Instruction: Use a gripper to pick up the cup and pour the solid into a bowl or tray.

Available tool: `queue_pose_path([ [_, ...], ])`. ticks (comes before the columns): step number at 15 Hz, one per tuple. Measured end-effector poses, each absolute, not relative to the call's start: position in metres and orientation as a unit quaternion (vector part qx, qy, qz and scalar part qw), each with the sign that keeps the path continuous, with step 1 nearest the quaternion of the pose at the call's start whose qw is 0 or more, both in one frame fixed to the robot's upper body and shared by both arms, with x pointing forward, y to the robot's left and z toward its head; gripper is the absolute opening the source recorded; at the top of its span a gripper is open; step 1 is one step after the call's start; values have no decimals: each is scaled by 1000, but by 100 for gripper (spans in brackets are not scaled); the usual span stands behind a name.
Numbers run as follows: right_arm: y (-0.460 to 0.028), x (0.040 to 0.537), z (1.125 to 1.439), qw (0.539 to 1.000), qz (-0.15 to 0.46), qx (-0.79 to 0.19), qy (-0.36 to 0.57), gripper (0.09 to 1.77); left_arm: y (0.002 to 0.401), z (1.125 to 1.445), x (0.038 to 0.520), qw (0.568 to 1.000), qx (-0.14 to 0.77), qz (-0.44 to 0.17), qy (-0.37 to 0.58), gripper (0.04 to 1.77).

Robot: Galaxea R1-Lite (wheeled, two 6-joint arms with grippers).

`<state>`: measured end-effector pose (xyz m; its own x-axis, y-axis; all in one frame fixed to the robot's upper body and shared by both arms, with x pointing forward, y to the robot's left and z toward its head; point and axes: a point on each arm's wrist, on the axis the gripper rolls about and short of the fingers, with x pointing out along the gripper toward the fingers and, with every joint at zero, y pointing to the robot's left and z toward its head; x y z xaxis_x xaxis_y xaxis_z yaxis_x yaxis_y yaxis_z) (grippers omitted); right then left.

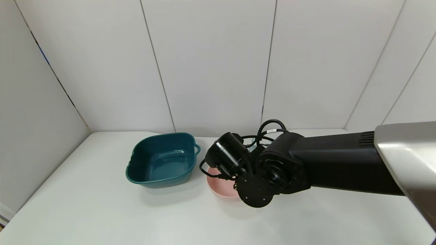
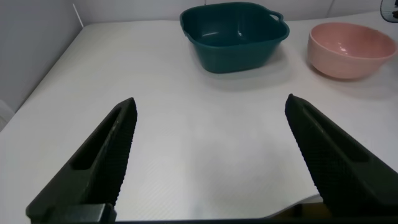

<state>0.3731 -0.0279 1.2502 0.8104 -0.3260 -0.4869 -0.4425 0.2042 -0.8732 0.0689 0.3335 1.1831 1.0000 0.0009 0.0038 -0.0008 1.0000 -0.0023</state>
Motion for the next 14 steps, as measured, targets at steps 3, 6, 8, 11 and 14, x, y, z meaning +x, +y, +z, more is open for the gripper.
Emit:
queue_pose_path([
  [3, -23, 372, 1245, 697, 33, -649, 304, 132, 333, 1183, 69, 1000, -1, 0, -2, 172],
  [6, -20, 370, 1243, 683, 22, -664, 304, 132, 333, 1183, 69, 1000, -1, 0, -2, 172],
  [8, -20, 371, 1241, 675, 9, -673, 302, 132, 333, 1183, 69, 1000, -1, 0, -2, 172],
  [11, -17, 369, 1237, 665, 5, -683, 302, 132, 333, 1183, 69, 1000, -1, 0, -2, 172],
  [14, -15, 369, 1234, 652, -9, -696, 299, 132, 333, 1183, 69, 1000, -1, 0, -2, 172],
])
